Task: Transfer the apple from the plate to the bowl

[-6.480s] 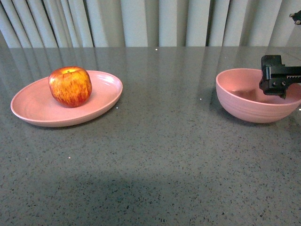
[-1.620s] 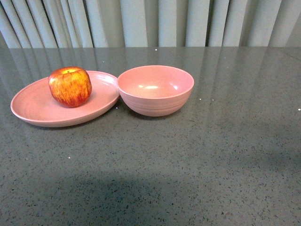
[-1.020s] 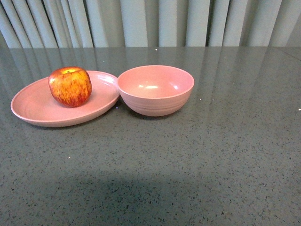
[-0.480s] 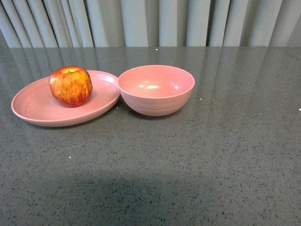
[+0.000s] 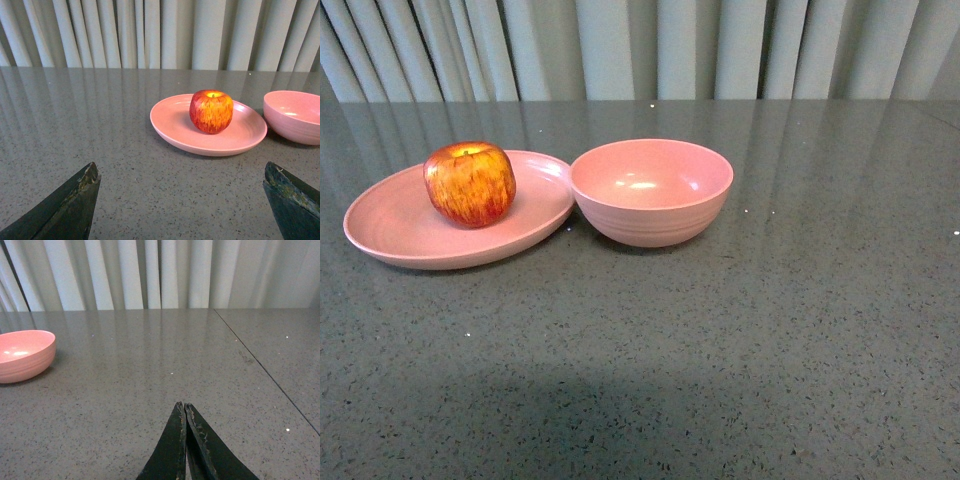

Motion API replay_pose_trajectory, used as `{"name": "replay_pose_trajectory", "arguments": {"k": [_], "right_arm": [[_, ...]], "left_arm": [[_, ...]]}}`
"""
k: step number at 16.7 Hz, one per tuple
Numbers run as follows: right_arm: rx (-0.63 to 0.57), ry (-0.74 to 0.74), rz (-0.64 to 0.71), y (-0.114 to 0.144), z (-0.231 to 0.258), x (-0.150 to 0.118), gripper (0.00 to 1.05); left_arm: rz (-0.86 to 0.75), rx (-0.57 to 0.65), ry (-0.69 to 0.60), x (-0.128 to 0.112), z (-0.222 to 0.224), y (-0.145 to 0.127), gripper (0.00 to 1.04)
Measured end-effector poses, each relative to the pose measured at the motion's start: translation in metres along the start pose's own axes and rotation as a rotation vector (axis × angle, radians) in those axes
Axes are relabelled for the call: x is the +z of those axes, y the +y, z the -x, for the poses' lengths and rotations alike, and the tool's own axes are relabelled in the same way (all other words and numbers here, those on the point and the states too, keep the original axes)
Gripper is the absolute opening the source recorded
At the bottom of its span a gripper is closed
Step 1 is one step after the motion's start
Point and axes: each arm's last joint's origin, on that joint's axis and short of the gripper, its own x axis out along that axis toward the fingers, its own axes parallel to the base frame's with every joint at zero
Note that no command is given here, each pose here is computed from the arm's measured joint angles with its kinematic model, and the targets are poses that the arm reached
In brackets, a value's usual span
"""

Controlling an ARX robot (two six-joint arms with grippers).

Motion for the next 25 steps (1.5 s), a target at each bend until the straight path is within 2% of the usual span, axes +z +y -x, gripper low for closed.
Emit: {"name": "replay_pose_trajectory", "arguments": {"k": [4,5,13,14,25], "right_arm": [[0.000,0.000,0.000,0.0000,0.0000,0.0000,0.02],[0.000,0.000,0.000,0.0000,0.0000,0.0000,0.08],[0.000,0.000,0.000,0.0000,0.0000,0.0000,1.00],[0.000,0.000,0.000,0.0000,0.0000,0.0000,0.98],[0.000,0.000,0.000,0.0000,0.0000,0.0000,0.98]], "left_arm": [[0.000,0.000,0.000,0.0000,0.0000,0.0000,0.98],[0.000,0.000,0.000,0.0000,0.0000,0.0000,0.98],[0.000,0.000,0.000,0.0000,0.0000,0.0000,0.98],[0.000,0.000,0.000,0.0000,0.0000,0.0000,0.98],[0.001,0.005,0.014,-0.0009,0.0000,0.0001,0.98]]}}
